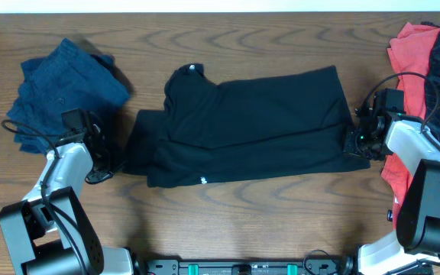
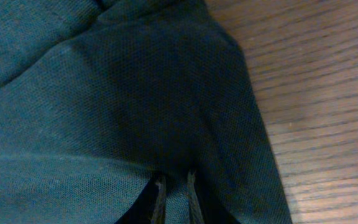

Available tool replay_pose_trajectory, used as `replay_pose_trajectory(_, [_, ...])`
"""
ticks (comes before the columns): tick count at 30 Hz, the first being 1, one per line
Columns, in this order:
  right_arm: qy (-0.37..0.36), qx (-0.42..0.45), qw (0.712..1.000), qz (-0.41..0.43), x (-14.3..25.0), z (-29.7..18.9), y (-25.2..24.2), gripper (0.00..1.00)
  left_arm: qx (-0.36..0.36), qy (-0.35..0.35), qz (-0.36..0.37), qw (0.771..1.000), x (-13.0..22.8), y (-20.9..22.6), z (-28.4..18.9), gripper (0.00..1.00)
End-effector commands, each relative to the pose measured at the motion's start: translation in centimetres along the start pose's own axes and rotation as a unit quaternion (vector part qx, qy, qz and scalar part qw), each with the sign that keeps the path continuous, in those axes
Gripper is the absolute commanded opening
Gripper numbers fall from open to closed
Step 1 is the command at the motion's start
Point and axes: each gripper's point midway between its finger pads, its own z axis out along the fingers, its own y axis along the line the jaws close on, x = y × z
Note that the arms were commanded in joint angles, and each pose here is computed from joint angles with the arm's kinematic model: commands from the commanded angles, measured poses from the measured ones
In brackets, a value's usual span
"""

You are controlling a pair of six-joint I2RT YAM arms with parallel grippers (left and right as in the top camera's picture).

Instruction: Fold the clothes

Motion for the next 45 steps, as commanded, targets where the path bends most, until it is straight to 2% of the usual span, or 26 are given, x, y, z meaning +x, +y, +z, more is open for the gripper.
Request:
replay_pose_trajectory(1, [0.058,0.060,0.996,0.026,3.2,2.2,-3.2,0.13,0.039,-0.006,-0.001,0.999,-0.4,-1.4,-1.1,0.33])
replay_pose_trajectory(5, [0.062,0.034,0.997,0.026,3.0,1.9,-2.2,0.13,0.073,-0.032,0.006,0.997,-1.4,-2.8,-3.5,0.34])
replay_pose_trajectory(10, [0.049,0.012,0.998,0.023,1.9,-0.7,-1.0,0.16,0.139,-0.099,0.035,0.985,-2.6,-5.8,-8.6,0.35])
replay_pose_trajectory(13, [0.019,0.000,1.000,0.015,0.4,-3.5,0.0,0.17,0.180,-0.137,0.105,0.968,-2.3,-8.8,-11.5,0.56])
replay_pose_trajectory(15, [-0.014,-0.014,1.000,0.007,-1.0,-5.8,0.9,0.19,0.188,-0.162,0.159,0.956,-2.1,-10.9,-13.0,0.66])
replay_pose_trajectory(17, [-0.055,-0.030,0.998,-0.001,-2.4,-8.3,1.9,0.27,0.180,-0.186,0.188,0.947,-2.4,-12.6,-14.0,0.73])
replay_pose_trajectory(19, [-0.096,-0.050,0.994,-0.009,-3.6,-10.6,2.8,0.50,0.176,-0.206,0.212,0.939,-2.8,-14.4,-14.6,0.76])
replay_pose_trajectory(20, [-0.117,-0.065,0.991,-0.020,-4.1,-11.8,3.5,0.57,0.182,-0.214,0.226,0.933,-3.1,-15.6,-14.9,0.76])
replay_pose_trajectory(21, [-0.133,-0.079,0.987,-0.036,-4.4,-12.6,4.1,0.62,0.187,-0.219,0.236,0.928,-3.3,-16.4,-15.0,0.76])
replay_pose_trajectory(22, [-0.148,-0.096,0.983,-0.059,-4.6,-13.5,4.8,0.63,0.194,-0.226,0.246,0.922,-3.7,-17.5,-15.0,0.76])
replay_pose_trajectory(25, [-0.166,-0.120,0.976,-0.078,-4.6,-14.7,5.8,0.63,0.203,-0.242,0.258,0.913,-5.6,-19.7,-14.3,0.76])
replay_pose_trajectory(34, [-0.145,-0.121,0.979,-0.073,-3.7,-14.4,5.7,0.63,0.210,-0.262,0.259,0.905,-11.9,-23.9,-7.9,0.79])
replay_pose_trajectory(40, [-0.145,-0.119,0.980,-0.073,-3.7,-14.3,5.6,0.63,0.212,-0.265,0.259,0.904,-13.5,-24.9,-3.8,0.79])
replay_pose_trajectory(45, [-0.147,-0.116,0.980,-0.073,-3.8,-14.3,5.6,0.61,0.217,-0.244,0.261,0.909,-13.1,-25.0,-1.0,0.78])
